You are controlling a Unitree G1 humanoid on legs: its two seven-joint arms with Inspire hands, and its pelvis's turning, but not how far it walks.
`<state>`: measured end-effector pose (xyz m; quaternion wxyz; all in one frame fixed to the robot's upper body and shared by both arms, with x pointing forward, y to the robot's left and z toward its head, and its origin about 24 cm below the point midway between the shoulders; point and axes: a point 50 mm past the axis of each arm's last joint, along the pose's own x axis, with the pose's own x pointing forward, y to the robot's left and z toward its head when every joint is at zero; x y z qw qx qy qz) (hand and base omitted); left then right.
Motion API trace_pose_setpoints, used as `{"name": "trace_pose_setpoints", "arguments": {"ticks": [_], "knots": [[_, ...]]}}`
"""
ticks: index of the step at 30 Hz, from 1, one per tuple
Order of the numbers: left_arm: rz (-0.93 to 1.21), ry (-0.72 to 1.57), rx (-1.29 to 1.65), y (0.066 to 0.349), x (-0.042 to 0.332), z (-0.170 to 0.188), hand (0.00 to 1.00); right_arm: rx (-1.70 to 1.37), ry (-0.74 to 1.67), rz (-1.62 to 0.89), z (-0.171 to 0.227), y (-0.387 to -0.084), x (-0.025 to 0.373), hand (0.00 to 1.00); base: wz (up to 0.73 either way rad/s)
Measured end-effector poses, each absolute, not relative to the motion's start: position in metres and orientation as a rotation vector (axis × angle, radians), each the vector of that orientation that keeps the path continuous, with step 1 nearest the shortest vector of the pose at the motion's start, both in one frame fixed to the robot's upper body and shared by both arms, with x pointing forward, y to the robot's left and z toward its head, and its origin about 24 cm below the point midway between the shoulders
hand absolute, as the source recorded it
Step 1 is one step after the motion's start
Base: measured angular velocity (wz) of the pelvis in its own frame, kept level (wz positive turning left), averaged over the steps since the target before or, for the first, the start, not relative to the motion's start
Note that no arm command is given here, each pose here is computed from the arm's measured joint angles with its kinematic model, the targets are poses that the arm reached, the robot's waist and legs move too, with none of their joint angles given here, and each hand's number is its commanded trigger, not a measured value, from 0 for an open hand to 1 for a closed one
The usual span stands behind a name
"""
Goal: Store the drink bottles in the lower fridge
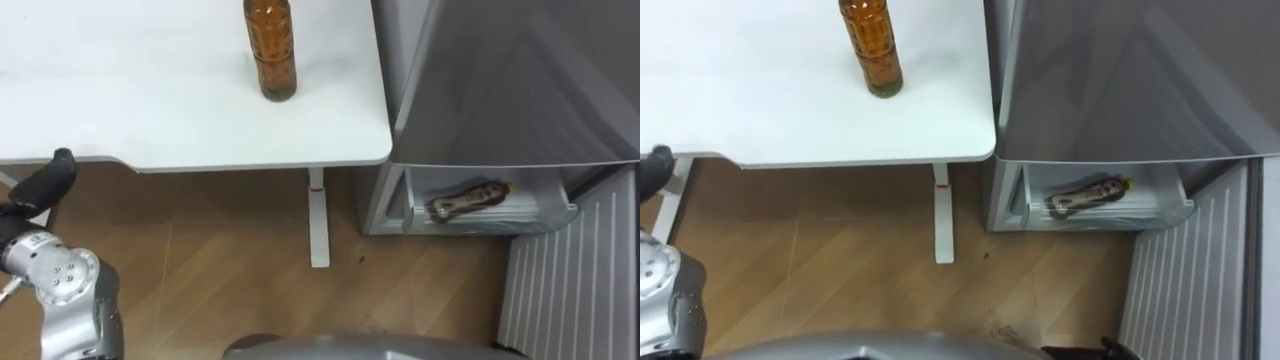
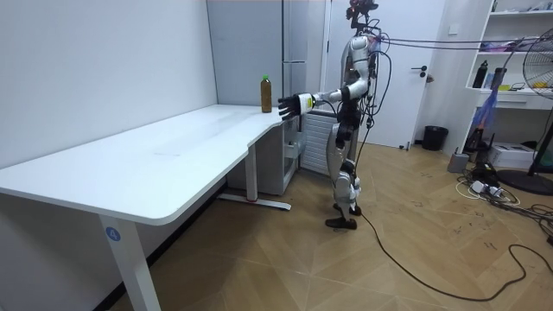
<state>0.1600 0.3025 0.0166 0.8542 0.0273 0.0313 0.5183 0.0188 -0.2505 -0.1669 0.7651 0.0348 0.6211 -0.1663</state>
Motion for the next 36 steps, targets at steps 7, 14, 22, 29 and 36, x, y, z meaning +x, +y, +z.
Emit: {"name": "trace_pose_setpoints", "arguments": {"ticks": [7, 14, 22, 29, 36], "knots": [[0.934, -0.162, 0.005, 0.280, 0.178, 0.064, 0.00, 0.072, 1.329, -0.356, -0.167, -0.249, 0.020, 0.00, -0.01], [0.817, -0.248, -0.009, 0.269, 0.190, 0.080, 0.00, 0.075, 1.310, -0.331, -0.167, -0.249, 0.023, 0.00, -0.03], [0.670, -0.247, -0.013, 0.254, 0.201, 0.080, 0.00, 0.087, 1.313, -0.317, -0.167, -0.247, 0.022, 0.00, -0.07], [0.595, -0.207, -0.008, 0.251, 0.205, 0.073, 0.00, 0.088, 1.326, -0.322, -0.167, -0.247, 0.020, 0.00, -0.02], [0.514, -0.118, 0.004, 0.250, 0.212, 0.059, 0.00, 0.083, 1.364, -0.345, -0.168, -0.249, 0.011, 0.00, -0.01]]}}
